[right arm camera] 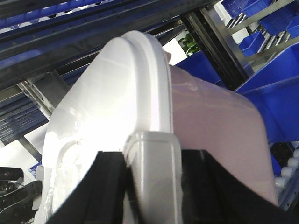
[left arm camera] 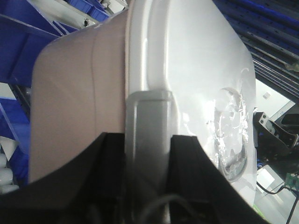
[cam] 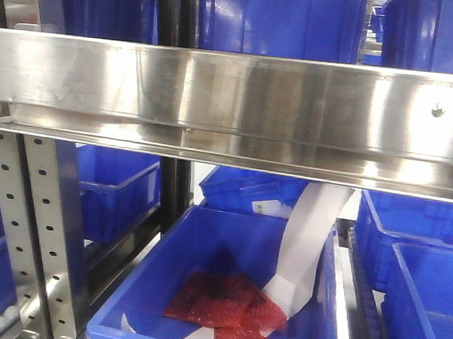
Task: Grab white bin and place on right shelf
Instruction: 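Raise the held bin above the upper shelf edge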
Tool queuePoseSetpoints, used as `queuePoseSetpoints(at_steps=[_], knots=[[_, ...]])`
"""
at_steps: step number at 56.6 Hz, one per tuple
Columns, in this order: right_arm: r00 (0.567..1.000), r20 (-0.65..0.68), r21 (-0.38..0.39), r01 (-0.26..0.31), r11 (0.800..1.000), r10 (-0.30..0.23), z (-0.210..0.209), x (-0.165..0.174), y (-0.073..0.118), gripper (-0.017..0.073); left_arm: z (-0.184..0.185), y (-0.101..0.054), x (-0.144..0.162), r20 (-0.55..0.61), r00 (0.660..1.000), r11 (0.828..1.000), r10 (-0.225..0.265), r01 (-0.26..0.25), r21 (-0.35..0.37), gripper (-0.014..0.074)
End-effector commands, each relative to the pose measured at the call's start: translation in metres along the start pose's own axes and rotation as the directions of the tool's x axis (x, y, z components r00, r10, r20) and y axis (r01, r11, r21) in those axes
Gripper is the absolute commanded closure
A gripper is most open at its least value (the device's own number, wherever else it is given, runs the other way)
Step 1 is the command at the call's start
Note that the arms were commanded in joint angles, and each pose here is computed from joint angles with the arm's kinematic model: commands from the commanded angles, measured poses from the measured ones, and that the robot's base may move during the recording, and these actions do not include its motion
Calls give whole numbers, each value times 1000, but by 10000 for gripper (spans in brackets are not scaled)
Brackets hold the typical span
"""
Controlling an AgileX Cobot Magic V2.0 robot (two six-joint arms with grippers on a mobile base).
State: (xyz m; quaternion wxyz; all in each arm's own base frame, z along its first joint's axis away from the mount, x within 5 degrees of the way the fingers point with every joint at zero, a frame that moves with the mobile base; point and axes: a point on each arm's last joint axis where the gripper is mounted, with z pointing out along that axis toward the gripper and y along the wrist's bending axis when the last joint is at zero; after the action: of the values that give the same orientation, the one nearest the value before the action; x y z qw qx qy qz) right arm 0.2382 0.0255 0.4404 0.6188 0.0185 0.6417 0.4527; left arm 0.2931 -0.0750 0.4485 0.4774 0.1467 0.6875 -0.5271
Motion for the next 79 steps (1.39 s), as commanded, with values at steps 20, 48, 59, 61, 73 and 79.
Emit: queuePoseSetpoints(at_steps=[20,48,59,61,73,79], knots=[[1000,11,-236,-26,971,29,-5,-6,38,490,-5,-56,7,-102,989,949,105,-69,307,712],[1000,11,-236,-26,971,29,-5,-6,38,490,-5,-56,7,-102,989,949,105,-69,307,712],[1000,5,-244,-27,969,29,-5,-6,39,490,-4,-55,4,-75,993,953,92,-66,297,712],[1000,5,-242,-29,970,31,-5,-6,38,490,-3,-53,3,-62,994,959,87,-66,276,712],[995,-32,-204,-97,974,93,10,-1,15,490,9,-22,-1,-18,999,986,39,-36,162,711],[990,-56,-177,-134,975,126,19,4,-2,490,21,-4,4,-32,999,989,28,-24,143,711]])
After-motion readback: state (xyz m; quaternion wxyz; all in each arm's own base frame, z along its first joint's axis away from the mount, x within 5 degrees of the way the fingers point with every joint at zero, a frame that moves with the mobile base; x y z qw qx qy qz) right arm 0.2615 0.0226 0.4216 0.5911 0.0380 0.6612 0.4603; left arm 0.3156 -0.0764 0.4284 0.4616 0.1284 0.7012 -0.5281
